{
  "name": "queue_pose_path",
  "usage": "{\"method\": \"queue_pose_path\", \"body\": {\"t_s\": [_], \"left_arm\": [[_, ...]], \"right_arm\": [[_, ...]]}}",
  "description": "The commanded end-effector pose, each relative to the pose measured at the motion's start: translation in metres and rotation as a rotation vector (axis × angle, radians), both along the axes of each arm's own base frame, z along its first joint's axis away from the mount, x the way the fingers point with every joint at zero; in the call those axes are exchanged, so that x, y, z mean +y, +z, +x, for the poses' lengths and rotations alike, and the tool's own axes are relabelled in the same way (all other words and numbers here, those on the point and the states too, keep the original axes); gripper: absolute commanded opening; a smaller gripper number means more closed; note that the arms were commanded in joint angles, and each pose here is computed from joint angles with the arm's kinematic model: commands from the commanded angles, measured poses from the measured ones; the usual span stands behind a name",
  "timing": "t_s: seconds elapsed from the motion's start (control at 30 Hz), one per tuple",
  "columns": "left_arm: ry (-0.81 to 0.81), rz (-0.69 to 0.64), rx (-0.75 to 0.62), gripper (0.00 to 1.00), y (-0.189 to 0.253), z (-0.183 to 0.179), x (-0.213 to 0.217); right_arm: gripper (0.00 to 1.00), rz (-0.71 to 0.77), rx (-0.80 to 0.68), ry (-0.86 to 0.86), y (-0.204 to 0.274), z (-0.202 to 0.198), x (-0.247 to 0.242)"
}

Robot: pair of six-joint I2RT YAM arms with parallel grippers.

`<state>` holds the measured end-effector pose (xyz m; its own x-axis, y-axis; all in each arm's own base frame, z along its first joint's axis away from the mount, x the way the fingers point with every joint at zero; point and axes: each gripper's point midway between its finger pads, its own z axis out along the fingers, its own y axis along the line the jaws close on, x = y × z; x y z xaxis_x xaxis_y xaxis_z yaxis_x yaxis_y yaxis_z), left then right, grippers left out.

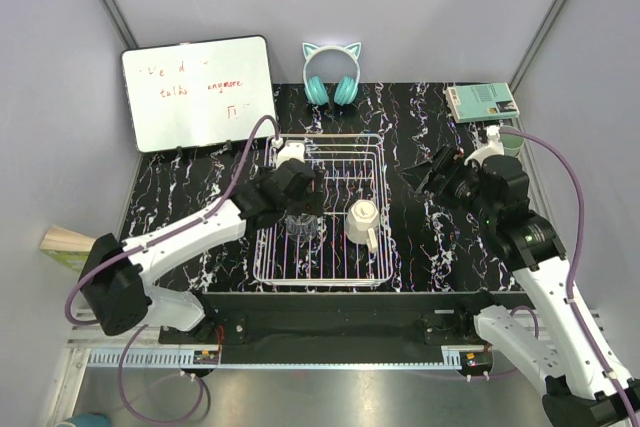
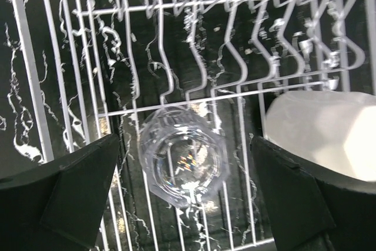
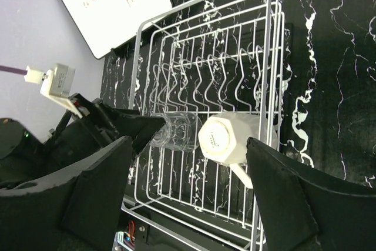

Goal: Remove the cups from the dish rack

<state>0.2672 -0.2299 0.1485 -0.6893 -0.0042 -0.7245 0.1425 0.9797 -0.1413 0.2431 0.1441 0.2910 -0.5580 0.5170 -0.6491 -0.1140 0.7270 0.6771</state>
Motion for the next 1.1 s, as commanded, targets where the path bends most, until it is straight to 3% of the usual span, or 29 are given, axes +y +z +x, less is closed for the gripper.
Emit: {"method": "queue_pose_path", "body": {"t_s": [0.0, 0.4, 0.63, 0.77, 0.83, 0.9, 0.93, 0.97, 1.0, 1.07], "left_arm": [[0.039, -0.005, 0.014, 0.99, -0.005, 0.012, -0.003], [0.017, -0.004, 0.111, 0.99, -0.043, 0.008, -0.014], [0.007, -0.019, 0.150, 0.88, -0.053, -0.003, -0.013], [0.002, -0.014, 0.167, 0.68, -0.058, -0.006, -0.013], [0.002, -0.007, 0.180, 0.46, -0.062, -0.007, -0.012], [-0.001, -0.009, 0.183, 0.33, -0.061, -0.008, -0.012], [-0.004, -0.007, 0.184, 0.16, -0.060, -0.008, -0.012], [-0.003, -0.004, 0.181, 0.05, -0.058, -0.008, -0.011], [0.007, -0.004, 0.181, 0.00, -0.053, -0.010, -0.008], [0.005, -0.023, 0.153, 0.00, -0.036, -0.008, -0.010]], "right_arm": [[0.86, 0.023, 0.000, 0.029, -0.006, -0.003, 0.006], [0.85, 0.022, 0.039, 0.022, -0.029, -0.005, 0.006], [0.85, 0.026, 0.059, 0.021, -0.038, -0.003, 0.007], [0.85, 0.032, 0.064, 0.020, -0.040, -0.003, 0.008], [0.85, 0.034, 0.065, 0.021, -0.040, -0.004, 0.008], [0.84, 0.036, 0.061, 0.019, -0.040, -0.005, 0.007], [0.84, 0.037, 0.062, 0.019, -0.040, -0.005, 0.007], [0.84, 0.038, 0.055, 0.019, -0.039, -0.006, 0.007], [0.84, 0.039, 0.057, 0.024, -0.039, -0.006, 0.008], [0.84, 0.043, 0.045, 0.027, -0.035, -0.007, 0.008]]}}
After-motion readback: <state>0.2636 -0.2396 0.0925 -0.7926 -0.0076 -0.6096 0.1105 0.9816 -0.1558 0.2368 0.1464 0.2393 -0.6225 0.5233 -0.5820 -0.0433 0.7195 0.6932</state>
